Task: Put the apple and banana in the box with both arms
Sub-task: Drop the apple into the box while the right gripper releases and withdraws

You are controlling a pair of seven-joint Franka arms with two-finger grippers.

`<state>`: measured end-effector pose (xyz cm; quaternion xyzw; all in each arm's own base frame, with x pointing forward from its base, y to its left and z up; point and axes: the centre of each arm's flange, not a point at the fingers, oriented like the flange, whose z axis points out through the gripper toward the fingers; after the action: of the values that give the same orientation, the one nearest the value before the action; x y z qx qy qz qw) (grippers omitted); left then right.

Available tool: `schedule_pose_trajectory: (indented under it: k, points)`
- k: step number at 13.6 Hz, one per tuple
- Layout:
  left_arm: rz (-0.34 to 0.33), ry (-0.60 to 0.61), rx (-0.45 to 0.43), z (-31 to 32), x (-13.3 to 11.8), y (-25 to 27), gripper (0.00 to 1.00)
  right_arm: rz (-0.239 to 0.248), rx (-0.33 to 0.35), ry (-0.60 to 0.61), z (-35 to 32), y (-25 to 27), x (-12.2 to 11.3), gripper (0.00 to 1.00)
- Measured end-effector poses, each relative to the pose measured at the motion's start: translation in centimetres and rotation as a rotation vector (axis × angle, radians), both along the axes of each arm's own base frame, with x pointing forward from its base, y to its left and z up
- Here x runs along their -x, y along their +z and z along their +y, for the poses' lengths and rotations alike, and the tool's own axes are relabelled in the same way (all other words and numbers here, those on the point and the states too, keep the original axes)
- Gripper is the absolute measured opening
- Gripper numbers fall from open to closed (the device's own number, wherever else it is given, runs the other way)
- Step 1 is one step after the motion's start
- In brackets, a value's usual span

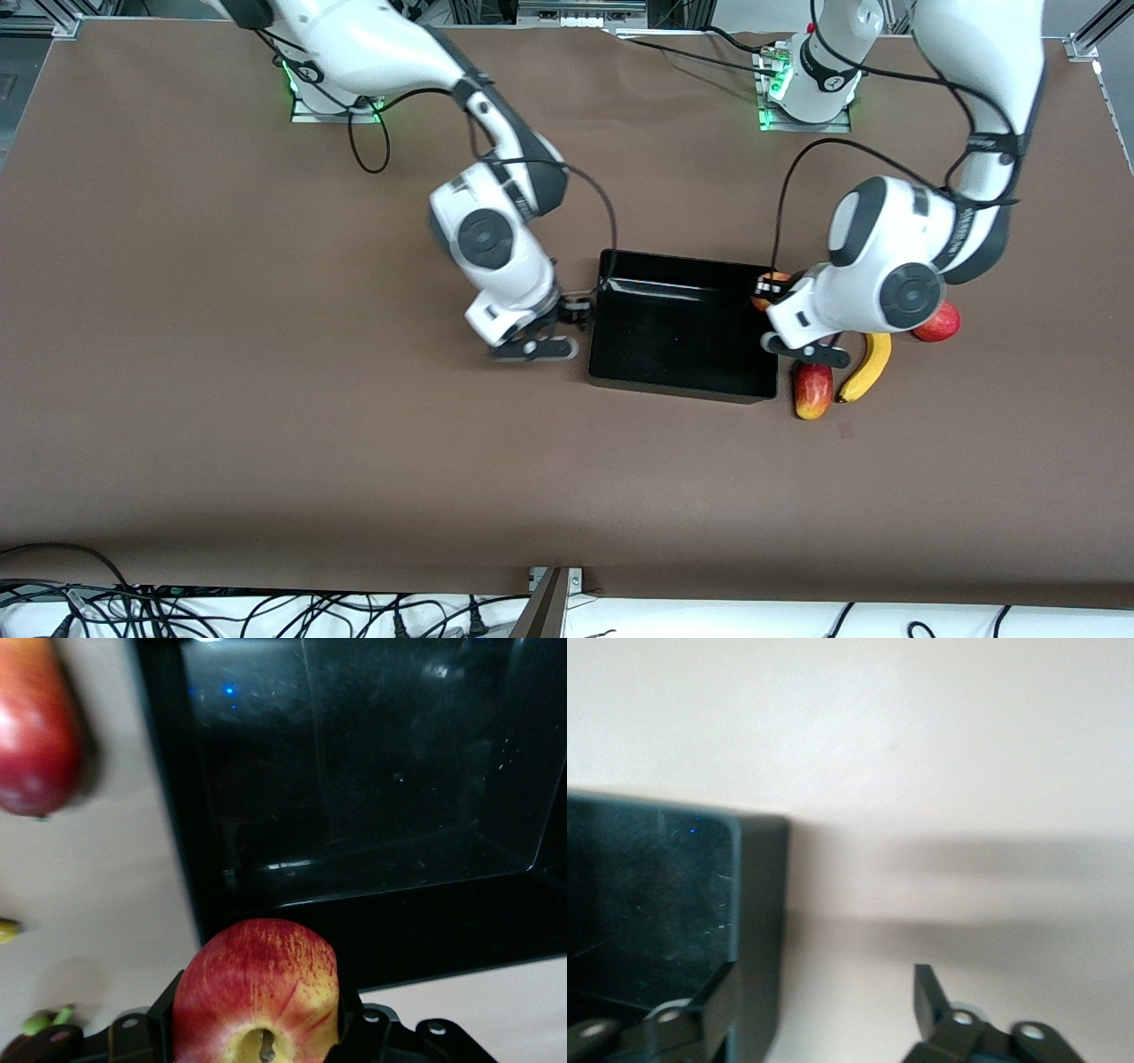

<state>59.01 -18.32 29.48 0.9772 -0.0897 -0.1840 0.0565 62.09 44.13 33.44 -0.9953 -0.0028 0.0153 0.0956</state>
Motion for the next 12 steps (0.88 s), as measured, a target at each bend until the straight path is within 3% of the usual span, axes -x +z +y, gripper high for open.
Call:
schedule_pose_trajectory:
  k: [1, 3, 5, 8, 10, 12]
  points:
    - [0.003, -0.001, -0.005, -1.0, 0.2, -1.4, 0.67, -0.009, -0.003, 0.006, -3.6, 3.0, -2.3, 1.00]
    - [0.005, -0.011, -0.009, -2.7, 0.4, -4.6, 0.67, -0.035, -0.011, -0.012, -13.5, 9.0, -6.5, 1.00]
    - [0.020, -0.005, -0.023, -4.0, 0.9, -7.6, 0.67, -0.023, -0.013, -0.032, -23.0, 13.1, -8.2, 1.00]
    - [0.057, -0.019, -0.044, -5.2, 2.0, -10.9, 0.67, 0.049, 0.019, -0.071, -29.3, 16.9, -7.0, 1.00]
    - [0.056, 0.007, -0.057, -5.4, 1.9, -10.7, 0.83, 0.062, 0.045, -0.089, -31.3, 19.4, -5.2, 1.00]
    - [0.042, 0.039, -0.068, -5.2, 0.7, -7.6, 0.99, 0.060, 0.113, -0.096, -33.3, 21.3, -2.4, 1.00]
